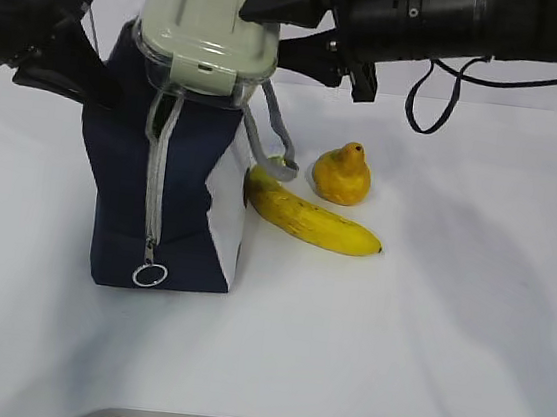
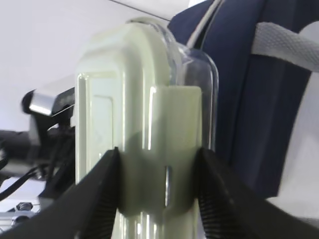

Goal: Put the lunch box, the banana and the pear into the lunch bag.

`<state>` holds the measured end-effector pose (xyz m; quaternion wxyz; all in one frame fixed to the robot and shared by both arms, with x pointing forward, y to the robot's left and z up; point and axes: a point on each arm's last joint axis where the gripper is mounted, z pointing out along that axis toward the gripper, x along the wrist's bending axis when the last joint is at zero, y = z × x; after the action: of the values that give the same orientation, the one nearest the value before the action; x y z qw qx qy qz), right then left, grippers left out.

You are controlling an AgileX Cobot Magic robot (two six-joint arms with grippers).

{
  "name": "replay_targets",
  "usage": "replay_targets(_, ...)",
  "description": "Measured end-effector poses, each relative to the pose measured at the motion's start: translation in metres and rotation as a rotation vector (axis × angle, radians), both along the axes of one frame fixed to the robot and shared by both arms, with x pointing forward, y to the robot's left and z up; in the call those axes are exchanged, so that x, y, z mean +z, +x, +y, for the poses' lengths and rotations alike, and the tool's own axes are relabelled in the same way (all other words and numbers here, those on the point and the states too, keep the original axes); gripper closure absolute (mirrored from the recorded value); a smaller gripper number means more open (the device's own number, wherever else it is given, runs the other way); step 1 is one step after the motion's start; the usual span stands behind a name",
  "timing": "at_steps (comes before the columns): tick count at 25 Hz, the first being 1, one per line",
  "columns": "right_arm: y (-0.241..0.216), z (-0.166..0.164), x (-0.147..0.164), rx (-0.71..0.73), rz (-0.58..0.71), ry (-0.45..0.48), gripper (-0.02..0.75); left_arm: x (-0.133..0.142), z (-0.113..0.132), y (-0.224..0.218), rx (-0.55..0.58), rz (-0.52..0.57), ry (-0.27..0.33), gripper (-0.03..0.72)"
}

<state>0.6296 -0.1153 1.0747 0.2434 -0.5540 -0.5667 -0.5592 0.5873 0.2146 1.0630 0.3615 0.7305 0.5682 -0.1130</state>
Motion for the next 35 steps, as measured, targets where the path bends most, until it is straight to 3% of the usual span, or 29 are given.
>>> replay_targets(4, 0.011, 0.0, -0.018, -0.048, 0.007, -0.034, 0.389, 0.0, 0.0, 0.0, -0.003, 0.003, 0.0, 0.679)
replay_targets(9, 0.023, -0.013, -0.036, -0.125, -0.06, -0.215, 0.389, 0.0, 0.0, -0.001, -0.008, 0.008, -0.001, 0.679)
replay_targets(11, 0.026, -0.017, -0.037, -0.143, -0.073, -0.238, 0.389, 0.0, 0.0, -0.001, -0.008, 0.008, -0.001, 0.679)
replay_targets(18, 0.018, 0.007, -0.031, -0.087, -0.131, -0.251, 0.389, 0.0, -0.001, -0.001, -0.005, 0.008, -0.011, 0.679)
replay_targets(25, 0.015, 0.029, -0.022, -0.037, -0.182, -0.242, 0.39, 0.003, -0.004, -0.001, 0.002, 0.017, -0.058, 0.679)
replay_targets(28, 0.018, 0.036, -0.032, -0.025, -0.165, -0.245, 0.39, 0.003, -0.004, -0.002, -0.005, 0.023, -0.057, 0.68)
replay_targets(35, 0.028, 0.048, -0.09, 0.018, -0.041, -0.272, 0.39, 0.004, -0.005, -0.002, -0.014, 0.025, -0.08, 0.68)
